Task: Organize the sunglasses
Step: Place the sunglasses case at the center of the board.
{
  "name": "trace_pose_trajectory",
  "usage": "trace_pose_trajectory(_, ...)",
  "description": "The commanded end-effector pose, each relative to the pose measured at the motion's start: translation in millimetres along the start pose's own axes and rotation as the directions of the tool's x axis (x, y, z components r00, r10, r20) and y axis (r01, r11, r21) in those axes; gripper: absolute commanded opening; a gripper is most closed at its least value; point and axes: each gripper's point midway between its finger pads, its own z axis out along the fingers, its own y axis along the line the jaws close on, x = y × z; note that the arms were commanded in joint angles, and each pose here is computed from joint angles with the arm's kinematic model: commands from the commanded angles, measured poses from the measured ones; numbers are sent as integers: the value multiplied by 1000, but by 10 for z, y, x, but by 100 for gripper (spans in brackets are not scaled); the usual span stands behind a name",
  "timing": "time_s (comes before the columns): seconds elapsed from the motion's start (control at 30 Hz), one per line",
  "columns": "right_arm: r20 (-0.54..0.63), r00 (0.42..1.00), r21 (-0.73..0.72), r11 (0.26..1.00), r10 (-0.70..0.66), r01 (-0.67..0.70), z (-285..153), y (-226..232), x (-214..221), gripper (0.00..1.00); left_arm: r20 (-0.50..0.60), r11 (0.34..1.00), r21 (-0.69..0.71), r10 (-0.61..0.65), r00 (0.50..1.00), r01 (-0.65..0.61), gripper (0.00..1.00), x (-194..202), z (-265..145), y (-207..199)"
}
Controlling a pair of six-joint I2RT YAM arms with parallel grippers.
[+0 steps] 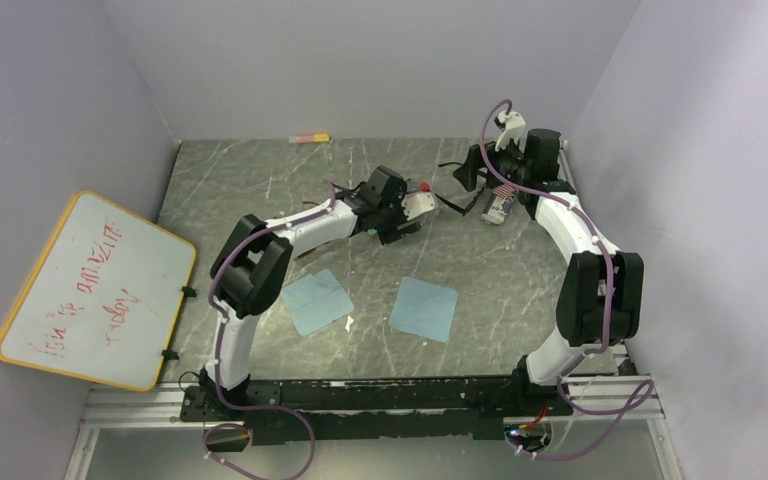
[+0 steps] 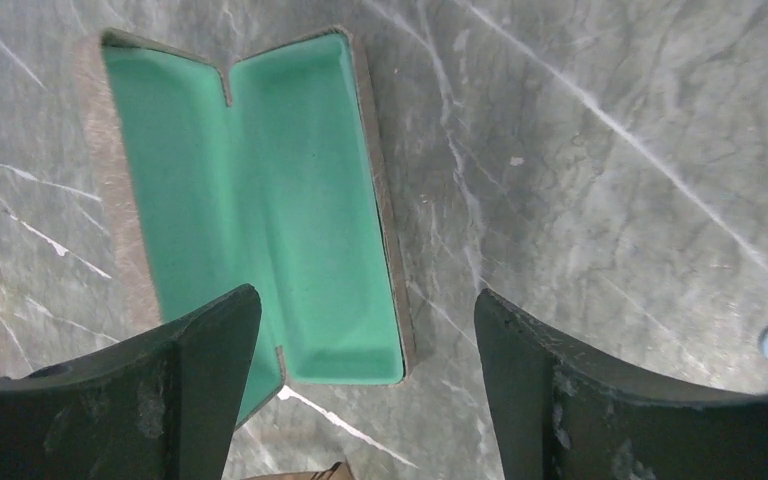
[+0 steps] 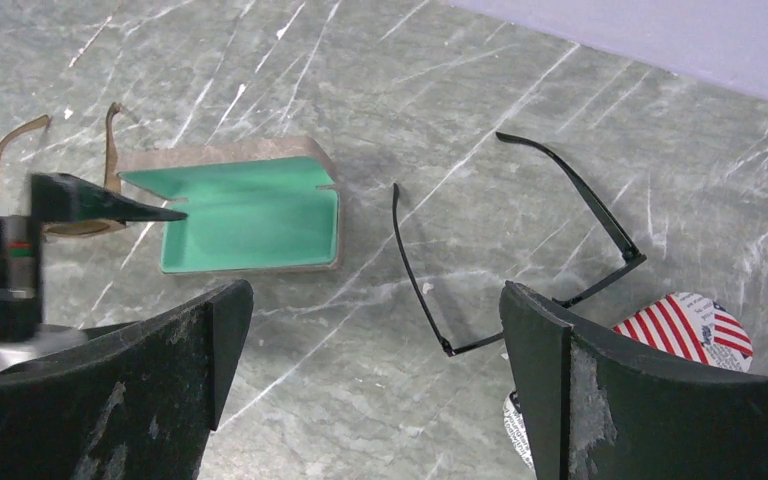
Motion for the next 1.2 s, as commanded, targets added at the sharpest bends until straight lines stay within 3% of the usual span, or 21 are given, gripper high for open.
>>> trace_pose_trajectory(0.0, 58, 998, -29, 999, -23, 25, -80, 94, -162, 100, -8, 993, -108, 43, 999, -44, 82, -6, 117, 161)
trace_pose_trajectory(0.63, 52, 999, -58, 998, -2, 5, -69, 143, -117, 100, -151, 954, -276, 76, 986, -116, 59, 410, 512, 455)
trace_pose_trajectory(1.17, 53, 999, -63, 998, 2, 2, -74, 156, -128, 100, -178, 935, -338, 49, 983, -108, 59, 620, 454, 759)
